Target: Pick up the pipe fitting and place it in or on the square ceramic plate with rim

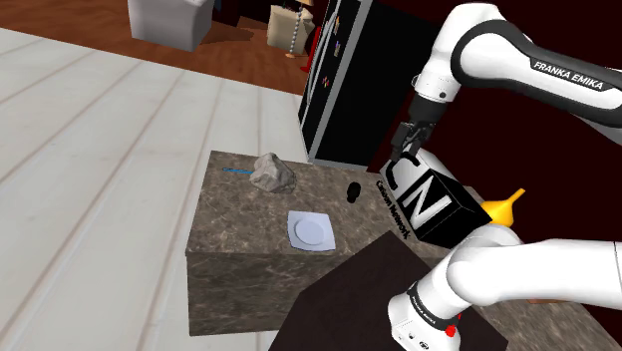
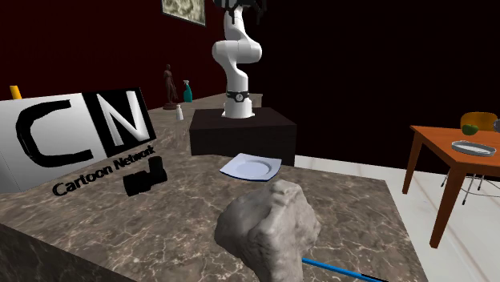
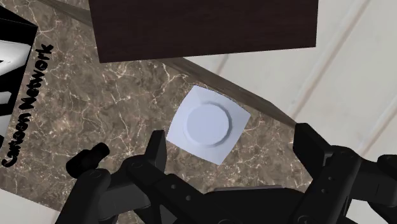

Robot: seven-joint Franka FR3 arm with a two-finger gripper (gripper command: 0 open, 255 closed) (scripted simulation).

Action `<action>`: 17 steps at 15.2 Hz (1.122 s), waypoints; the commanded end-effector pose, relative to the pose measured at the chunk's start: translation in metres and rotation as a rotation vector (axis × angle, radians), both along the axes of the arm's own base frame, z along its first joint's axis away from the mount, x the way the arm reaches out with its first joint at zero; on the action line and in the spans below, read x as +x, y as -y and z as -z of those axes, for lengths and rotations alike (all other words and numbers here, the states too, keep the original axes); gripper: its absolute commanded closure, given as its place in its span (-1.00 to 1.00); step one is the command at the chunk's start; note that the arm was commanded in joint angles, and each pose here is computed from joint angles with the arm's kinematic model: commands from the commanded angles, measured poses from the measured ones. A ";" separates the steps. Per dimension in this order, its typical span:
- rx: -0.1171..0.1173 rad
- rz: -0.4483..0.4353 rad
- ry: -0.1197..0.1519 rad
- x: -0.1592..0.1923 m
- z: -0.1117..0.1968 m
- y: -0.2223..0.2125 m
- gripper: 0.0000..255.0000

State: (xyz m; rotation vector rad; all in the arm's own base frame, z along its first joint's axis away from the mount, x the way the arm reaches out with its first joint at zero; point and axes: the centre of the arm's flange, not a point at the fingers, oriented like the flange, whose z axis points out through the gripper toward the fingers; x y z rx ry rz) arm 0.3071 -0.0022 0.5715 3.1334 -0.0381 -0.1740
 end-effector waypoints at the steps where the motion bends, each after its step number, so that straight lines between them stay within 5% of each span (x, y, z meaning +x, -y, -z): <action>1: 0.000 0.000 0.000 0.000 0.000 0.000 -1.00; 17: 0.001 0.083 0.043 0.079 0.153 0.118 -1.00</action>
